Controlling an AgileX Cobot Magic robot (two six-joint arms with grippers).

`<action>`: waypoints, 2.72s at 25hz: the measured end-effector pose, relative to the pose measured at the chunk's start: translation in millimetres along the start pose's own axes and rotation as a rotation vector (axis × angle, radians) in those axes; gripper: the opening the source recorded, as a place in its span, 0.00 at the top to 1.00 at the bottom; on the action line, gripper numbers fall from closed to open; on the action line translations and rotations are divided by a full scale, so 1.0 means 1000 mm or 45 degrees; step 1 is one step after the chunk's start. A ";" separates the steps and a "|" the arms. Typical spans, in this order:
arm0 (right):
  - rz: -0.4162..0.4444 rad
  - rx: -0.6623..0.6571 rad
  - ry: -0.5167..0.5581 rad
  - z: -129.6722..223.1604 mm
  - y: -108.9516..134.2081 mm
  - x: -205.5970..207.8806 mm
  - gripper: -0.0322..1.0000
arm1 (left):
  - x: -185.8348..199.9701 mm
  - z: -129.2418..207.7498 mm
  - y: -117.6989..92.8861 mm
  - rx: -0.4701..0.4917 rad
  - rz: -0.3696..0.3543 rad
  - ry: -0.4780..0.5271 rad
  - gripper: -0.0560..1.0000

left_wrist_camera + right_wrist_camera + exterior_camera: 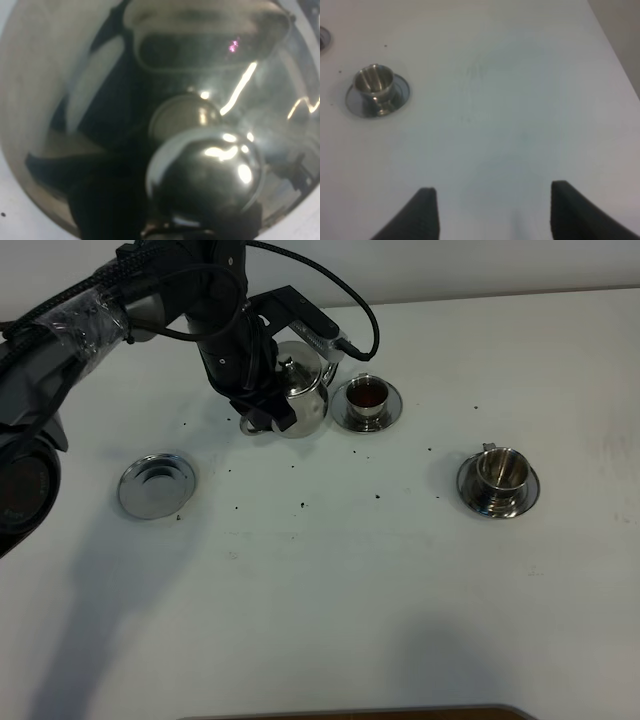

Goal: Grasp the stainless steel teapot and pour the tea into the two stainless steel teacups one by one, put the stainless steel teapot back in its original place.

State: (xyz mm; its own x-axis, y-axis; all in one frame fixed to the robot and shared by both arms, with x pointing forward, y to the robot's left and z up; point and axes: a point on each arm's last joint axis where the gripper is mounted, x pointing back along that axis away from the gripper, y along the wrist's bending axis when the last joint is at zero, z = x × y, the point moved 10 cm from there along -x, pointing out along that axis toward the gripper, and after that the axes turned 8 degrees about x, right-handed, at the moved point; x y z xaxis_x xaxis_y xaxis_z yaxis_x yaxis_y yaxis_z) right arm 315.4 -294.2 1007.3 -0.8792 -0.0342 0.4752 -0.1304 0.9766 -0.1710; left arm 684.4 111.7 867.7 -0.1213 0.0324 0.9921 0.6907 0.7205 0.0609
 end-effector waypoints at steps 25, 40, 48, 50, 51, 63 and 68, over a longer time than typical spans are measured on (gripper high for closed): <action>0.000 0.000 0.000 0.000 0.000 0.000 0.50 | 0.018 -0.091 -0.109 -0.822 -0.118 -0.438 0.71; 0.000 0.000 0.000 0.000 0.000 0.000 0.50 | 0.006 -0.109 -0.098 -1.364 -0.385 -0.438 0.71; 0.000 0.000 0.000 0.000 0.000 0.000 0.50 | -0.014 -0.120 -0.094 -1.425 -0.453 -0.456 0.71; 0.000 0.000 0.000 0.000 0.000 0.000 0.50 | -0.011 -0.124 -0.093 -1.443 -0.484 -0.476 0.71; 0.000 0.000 0.000 0.000 0.000 0.000 0.50 | -0.011 -0.125 -0.092 -1.464 -0.499 -0.473 0.71; 0.000 -0.002 0.000 0.000 0.000 0.000 0.50 | -0.008 -0.130 -0.092 -1.729 -0.606 -0.445 0.71; 0.000 -0.001 0.000 0.000 0.000 0.000 0.50 | -0.005 -0.133 -0.093 -1.851 -0.681 -0.407 0.71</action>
State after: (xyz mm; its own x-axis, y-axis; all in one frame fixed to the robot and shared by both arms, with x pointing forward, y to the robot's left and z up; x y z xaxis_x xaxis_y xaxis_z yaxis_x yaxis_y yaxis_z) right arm 315.4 -294.2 1007.3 -0.8792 -0.0342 0.4752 -0.1301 0.9767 -0.1705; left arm 715.6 -48.3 871.3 -0.5743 0.2765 0.7705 0.5628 -0.5501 0.6169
